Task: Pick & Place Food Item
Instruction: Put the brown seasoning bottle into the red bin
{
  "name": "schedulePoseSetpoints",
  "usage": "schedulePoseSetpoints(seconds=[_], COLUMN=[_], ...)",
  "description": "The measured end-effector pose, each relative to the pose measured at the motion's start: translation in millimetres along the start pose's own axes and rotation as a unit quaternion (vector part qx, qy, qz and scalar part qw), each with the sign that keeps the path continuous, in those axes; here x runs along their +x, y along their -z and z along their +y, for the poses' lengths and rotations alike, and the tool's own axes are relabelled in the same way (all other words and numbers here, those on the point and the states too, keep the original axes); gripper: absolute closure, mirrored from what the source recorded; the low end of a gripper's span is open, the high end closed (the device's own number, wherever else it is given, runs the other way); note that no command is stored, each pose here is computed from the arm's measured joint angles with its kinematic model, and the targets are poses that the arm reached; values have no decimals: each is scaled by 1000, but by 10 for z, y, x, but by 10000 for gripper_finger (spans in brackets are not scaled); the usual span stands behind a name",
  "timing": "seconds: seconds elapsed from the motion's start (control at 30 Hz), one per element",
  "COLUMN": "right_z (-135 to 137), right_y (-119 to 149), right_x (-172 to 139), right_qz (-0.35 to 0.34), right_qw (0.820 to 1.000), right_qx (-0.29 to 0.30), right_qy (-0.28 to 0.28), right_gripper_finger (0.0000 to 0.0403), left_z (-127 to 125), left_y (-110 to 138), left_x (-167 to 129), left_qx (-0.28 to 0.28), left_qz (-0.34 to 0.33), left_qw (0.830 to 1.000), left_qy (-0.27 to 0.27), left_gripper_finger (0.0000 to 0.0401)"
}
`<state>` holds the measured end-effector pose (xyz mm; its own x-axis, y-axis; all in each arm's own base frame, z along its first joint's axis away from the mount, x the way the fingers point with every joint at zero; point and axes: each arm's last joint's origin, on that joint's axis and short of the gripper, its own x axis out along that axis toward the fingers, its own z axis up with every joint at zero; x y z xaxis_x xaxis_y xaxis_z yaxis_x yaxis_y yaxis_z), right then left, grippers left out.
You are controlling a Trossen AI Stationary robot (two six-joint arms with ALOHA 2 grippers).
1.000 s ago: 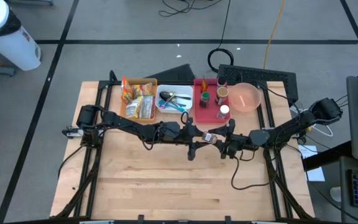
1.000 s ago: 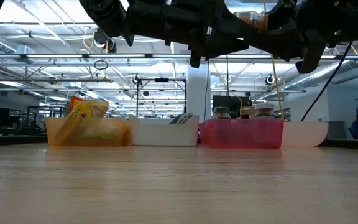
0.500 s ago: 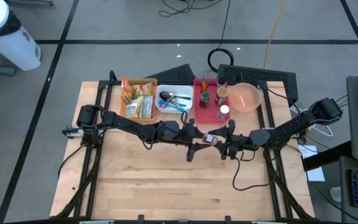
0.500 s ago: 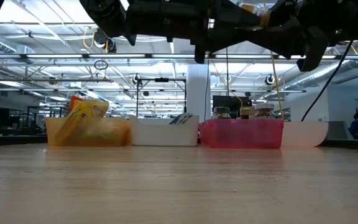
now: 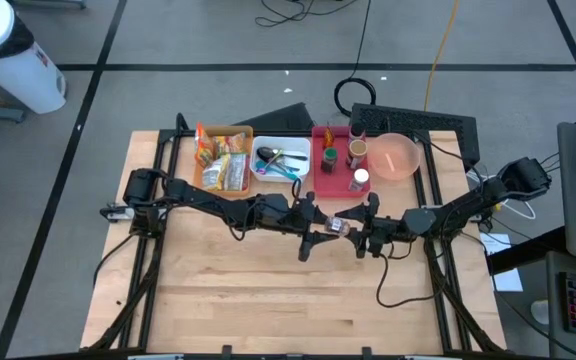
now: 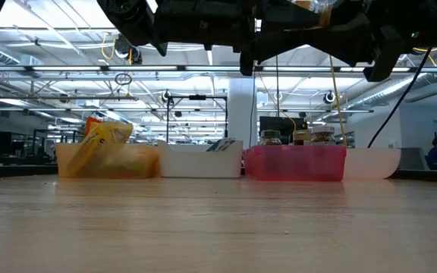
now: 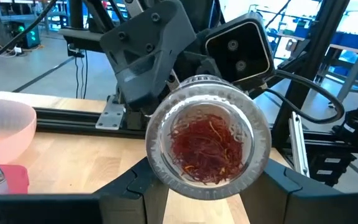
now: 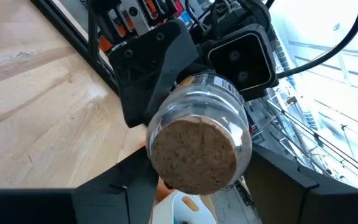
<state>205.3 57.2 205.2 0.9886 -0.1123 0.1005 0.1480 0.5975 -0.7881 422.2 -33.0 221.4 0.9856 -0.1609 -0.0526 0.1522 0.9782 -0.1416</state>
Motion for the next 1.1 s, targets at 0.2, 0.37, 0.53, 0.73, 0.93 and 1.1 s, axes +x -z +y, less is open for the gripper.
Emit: schedulePoseSetpoints(seconds=[0.2, 0.37, 0.53, 0.73, 0.93, 1.1], right_z=[-1, -30, -51, -22, -17, -18], right_y=[0, -20, -33, -12, -10, -11], right_x=[0, 0, -1, 0, 1, 1], right_qz=[0, -9, -15, -5, -5, -5], right_qw=[1000, 1000, 1000, 1000, 1000, 1000], right_qx=[-2, -6, -9, -9, -5, -18], right_qy=[0, 15, 25, 11, 9, 9], right_gripper_finger=[192, 185, 169, 145, 130, 130], left_z=[1, 3, 31, 36, 36, 36], left_y=[0, 0, -4, -2, -2, -2], left_x=[0, 0, -3, -3, -3, -3], left_qx=[0, -1, -8, -8, -8, -8], left_qz=[0, 0, 0, 0, 1, 0], left_qw=[1000, 1000, 1000, 1000, 1000, 1000], left_qy=[-1, -2, -5, -6, -6, -6], left_gripper_finger=[228, 228, 228, 229, 229, 228])
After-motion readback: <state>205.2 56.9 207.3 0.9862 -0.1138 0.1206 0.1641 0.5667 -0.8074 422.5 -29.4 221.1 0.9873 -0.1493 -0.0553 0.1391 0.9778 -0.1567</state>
